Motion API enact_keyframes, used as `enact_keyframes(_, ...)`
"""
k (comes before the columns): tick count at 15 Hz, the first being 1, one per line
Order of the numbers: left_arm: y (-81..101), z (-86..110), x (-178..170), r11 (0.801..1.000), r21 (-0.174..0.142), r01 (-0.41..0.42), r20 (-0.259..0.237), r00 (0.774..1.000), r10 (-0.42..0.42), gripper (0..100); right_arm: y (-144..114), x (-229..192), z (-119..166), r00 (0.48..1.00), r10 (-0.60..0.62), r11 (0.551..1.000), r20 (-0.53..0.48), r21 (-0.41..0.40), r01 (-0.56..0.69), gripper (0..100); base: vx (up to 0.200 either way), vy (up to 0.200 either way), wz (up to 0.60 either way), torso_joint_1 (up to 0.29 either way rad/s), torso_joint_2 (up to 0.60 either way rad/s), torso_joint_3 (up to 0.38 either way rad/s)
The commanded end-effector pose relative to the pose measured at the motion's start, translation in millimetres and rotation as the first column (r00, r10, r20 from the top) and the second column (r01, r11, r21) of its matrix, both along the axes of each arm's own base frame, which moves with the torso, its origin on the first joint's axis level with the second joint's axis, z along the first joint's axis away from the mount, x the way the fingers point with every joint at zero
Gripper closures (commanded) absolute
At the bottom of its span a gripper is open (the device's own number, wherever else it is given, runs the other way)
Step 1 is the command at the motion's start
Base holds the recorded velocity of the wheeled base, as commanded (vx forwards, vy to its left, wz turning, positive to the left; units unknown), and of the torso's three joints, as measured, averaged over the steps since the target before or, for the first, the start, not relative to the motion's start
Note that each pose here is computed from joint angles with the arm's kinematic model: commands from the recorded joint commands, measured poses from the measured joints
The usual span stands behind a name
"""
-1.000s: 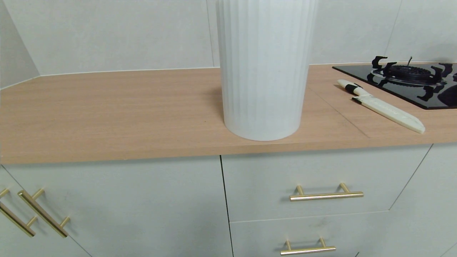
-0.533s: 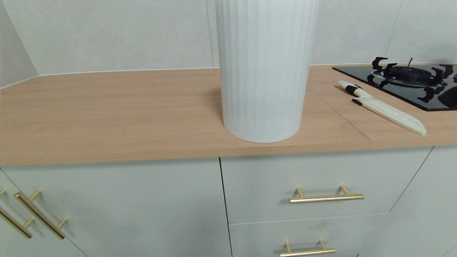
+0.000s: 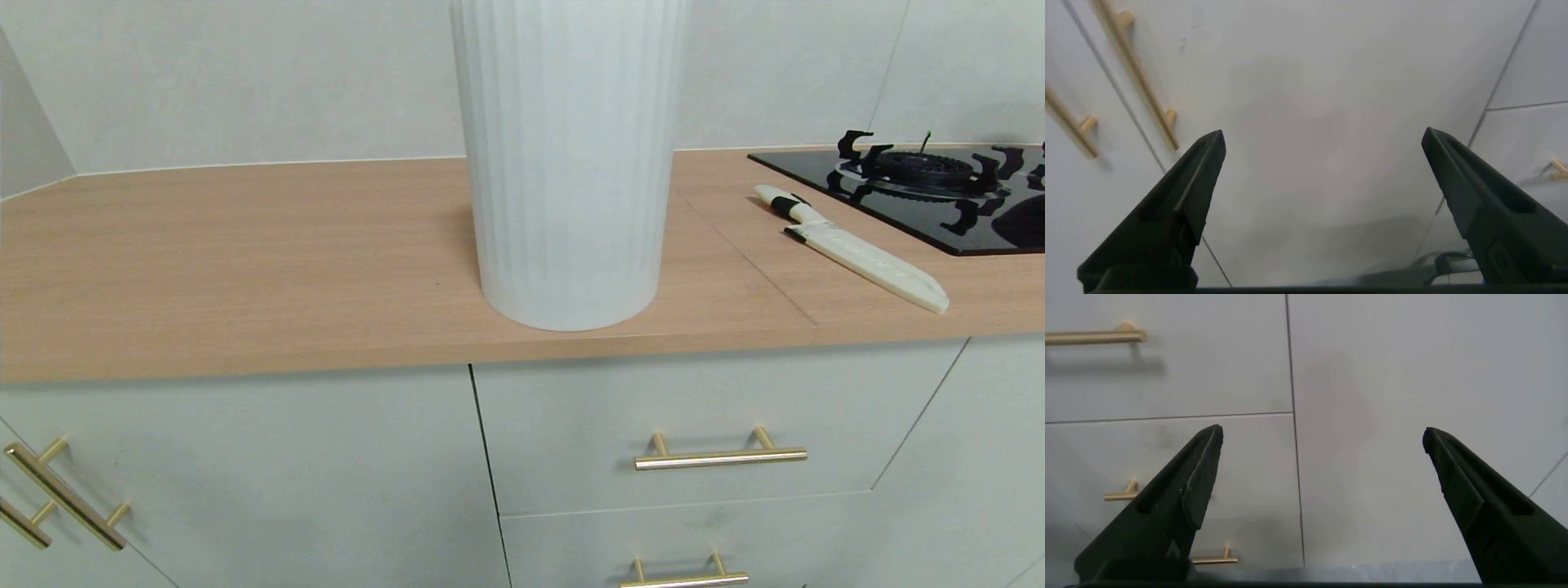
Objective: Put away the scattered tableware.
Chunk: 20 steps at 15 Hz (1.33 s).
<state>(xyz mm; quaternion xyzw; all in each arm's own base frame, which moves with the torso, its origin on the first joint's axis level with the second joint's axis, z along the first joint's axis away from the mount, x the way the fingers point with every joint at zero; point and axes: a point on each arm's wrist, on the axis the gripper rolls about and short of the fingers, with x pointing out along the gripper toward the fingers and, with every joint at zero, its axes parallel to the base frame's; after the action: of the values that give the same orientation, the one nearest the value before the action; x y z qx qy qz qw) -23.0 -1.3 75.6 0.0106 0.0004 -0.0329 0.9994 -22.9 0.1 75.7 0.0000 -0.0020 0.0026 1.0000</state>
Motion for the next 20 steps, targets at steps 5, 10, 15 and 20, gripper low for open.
enact_keyframes(5,0.0,0.0,0.0,1.000,0.000,0.000,0.000,1.000,0.000,0,0.0,0.1,0.1,1.000,0.001,1.000,-0.001,0.000,-0.001,0,0.000,0.000,0.00,0.000,0.00,0.000)
enact_keyframes(10,0.0,0.0,0.0,1.000,0.000,0.000,0.000,1.000,0.000,0,0.0,0.1,0.1,1.000,0.001,1.000,-0.001,0.000,-0.001,0,0.000,0.000,0.00,0.051,-0.17,-0.167)
enact_keyframes(15,0.0,0.0,0.0,1.000,0.000,0.000,0.000,1.000,0.000,0,0.0,0.1,0.1,1.000,0.001,1.000,-0.001,0.000,-0.001,0,0.000,0.000,0.00,0.143,-0.49,-0.300)
enact_keyframes(20,0.0,0.0,0.0,1.000,0.000,0.000,0.000,1.000,0.000,0,0.0,0.1,0.1,1.000,0.001,1.000,-0.001,0.000,-0.001,0,0.000,0.000,0.00,0.170,-0.47,-0.292)
